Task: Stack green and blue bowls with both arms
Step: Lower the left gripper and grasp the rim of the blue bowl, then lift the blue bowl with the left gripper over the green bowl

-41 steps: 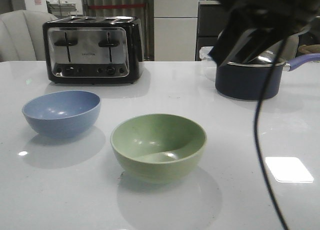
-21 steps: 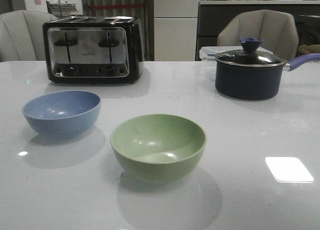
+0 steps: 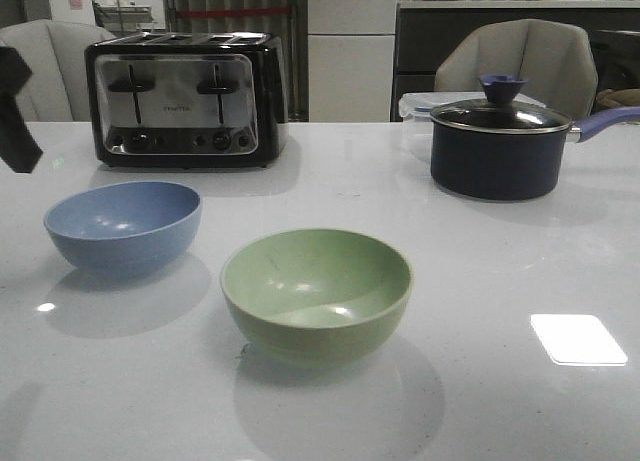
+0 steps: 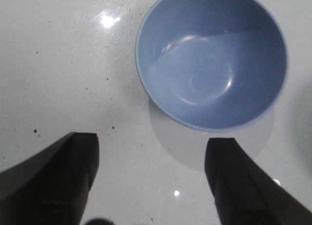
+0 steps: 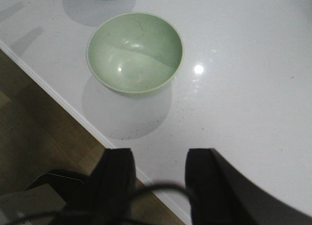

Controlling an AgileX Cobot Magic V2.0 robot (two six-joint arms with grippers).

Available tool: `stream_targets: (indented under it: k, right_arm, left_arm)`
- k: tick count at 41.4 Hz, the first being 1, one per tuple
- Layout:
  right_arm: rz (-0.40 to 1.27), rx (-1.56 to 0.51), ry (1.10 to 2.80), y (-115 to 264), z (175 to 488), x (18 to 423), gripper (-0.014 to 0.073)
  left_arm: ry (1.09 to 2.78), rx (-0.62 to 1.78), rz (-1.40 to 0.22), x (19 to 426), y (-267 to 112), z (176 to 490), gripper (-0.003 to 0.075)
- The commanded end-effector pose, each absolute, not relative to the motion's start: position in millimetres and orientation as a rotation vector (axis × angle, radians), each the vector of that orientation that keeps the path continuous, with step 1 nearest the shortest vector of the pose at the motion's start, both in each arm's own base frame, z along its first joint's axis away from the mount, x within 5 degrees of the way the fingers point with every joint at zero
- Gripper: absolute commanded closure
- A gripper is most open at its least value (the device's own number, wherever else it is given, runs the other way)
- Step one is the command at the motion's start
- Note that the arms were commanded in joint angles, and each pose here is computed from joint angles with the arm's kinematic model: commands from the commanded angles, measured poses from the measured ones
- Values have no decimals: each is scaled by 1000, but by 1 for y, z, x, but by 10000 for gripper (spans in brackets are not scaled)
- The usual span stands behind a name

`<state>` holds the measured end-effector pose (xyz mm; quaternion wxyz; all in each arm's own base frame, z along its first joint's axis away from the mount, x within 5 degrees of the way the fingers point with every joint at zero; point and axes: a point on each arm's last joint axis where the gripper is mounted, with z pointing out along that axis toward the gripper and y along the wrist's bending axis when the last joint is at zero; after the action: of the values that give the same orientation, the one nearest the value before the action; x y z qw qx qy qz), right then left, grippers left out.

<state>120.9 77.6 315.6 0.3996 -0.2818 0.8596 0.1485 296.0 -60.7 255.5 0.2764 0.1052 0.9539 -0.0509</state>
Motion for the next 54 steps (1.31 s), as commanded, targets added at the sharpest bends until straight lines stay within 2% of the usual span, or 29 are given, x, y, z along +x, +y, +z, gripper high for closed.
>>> stream_targets:
  k: [1,14,20,24,33,37,39,45,54]
  right_arm:
    - [373,-695,2089,78,328,123,210]
    - [373,-695,2089,78,328,123,210]
    - [373,-695,2089,78,328,123,210]
    - [373,-695,2089,78,328,123,210]
    - [373,-695,2089,78,328,123,210]
    - [373,-695,2089,78,328,123,210]
    - [373,-695,2089,78,328,123,210]
    - [373,-695,2089,78,328,123,210]
    - [373,-695,2089,78,328,123,210]
  left_arm:
    - [2454,254,-145,322,-65,268,155]
    - [2502,251,-139,375,-74,228,148]
    - [2493,243,-136,386,-76,214,180]
    - [2496,242,-135,388,-76,210,266]
    - [2500,244,-136,387,-76,212,514]
    - [2512,246,-137,387,-76,213,591]
    - [2520,249,-138,387,-77,214,627]
    - [2540,257,-148,385,-77,230,627]
    - [2426,262,-224,362,-87,288,627]
